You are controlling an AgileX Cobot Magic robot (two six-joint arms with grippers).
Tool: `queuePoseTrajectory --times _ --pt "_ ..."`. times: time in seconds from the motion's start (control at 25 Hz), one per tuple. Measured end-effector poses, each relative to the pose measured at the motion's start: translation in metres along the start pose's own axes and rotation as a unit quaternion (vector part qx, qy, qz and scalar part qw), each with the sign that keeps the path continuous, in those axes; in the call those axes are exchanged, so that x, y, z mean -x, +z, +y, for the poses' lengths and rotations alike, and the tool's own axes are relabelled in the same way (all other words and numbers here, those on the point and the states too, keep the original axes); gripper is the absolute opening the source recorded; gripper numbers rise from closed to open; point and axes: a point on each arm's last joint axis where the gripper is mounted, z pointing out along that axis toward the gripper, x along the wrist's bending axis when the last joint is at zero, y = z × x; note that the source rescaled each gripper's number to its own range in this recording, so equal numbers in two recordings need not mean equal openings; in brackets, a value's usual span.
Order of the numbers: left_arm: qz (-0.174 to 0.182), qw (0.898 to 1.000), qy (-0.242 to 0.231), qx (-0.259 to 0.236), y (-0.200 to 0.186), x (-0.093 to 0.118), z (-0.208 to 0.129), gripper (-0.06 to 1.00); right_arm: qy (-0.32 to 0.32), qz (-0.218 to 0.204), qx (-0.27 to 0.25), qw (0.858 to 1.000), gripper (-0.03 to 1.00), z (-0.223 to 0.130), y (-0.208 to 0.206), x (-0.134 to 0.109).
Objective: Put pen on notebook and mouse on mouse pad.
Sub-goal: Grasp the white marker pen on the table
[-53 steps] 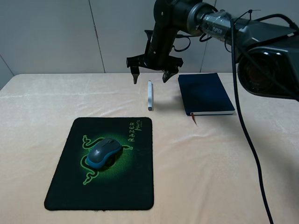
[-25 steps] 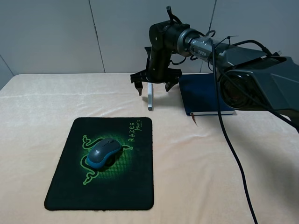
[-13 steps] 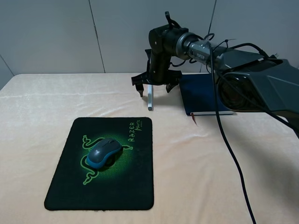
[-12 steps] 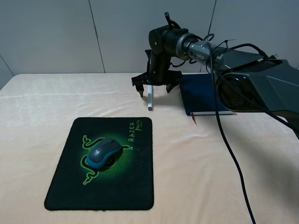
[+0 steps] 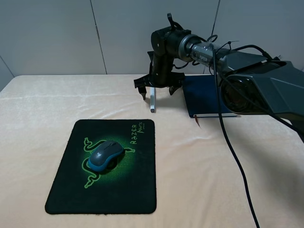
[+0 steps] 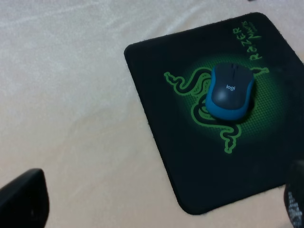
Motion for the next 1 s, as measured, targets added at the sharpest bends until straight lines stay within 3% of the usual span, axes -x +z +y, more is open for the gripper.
queuePoseTrajectory --times 0.24,0.32,0.64,1.0 --pt "0.000 1.000 0.000 0.000 0.0000 0.0000 0.0000 1.00 0.000 0.000 0.000 1.000 0.99 -0.0001 0.0000 0.0000" --pt "0.000 1.000 0.000 0.000 0.0000 0.0000 0.0000 1.00 0.000 0.000 0.000 1.000 0.94 -0.0001 0.0000 0.0000" --pt "0.000 1.000 0.000 0.000 0.0000 0.0000 0.0000 1.00 0.000 0.000 -0.001 1.000 0.49 -0.0002 0.0000 0.0000" --pt "0.000 1.000 0.000 0.000 0.0000 0.0000 0.0000 1.00 0.002 0.003 -0.003 1.000 0.09 -0.0007 0.0000 -0.0010"
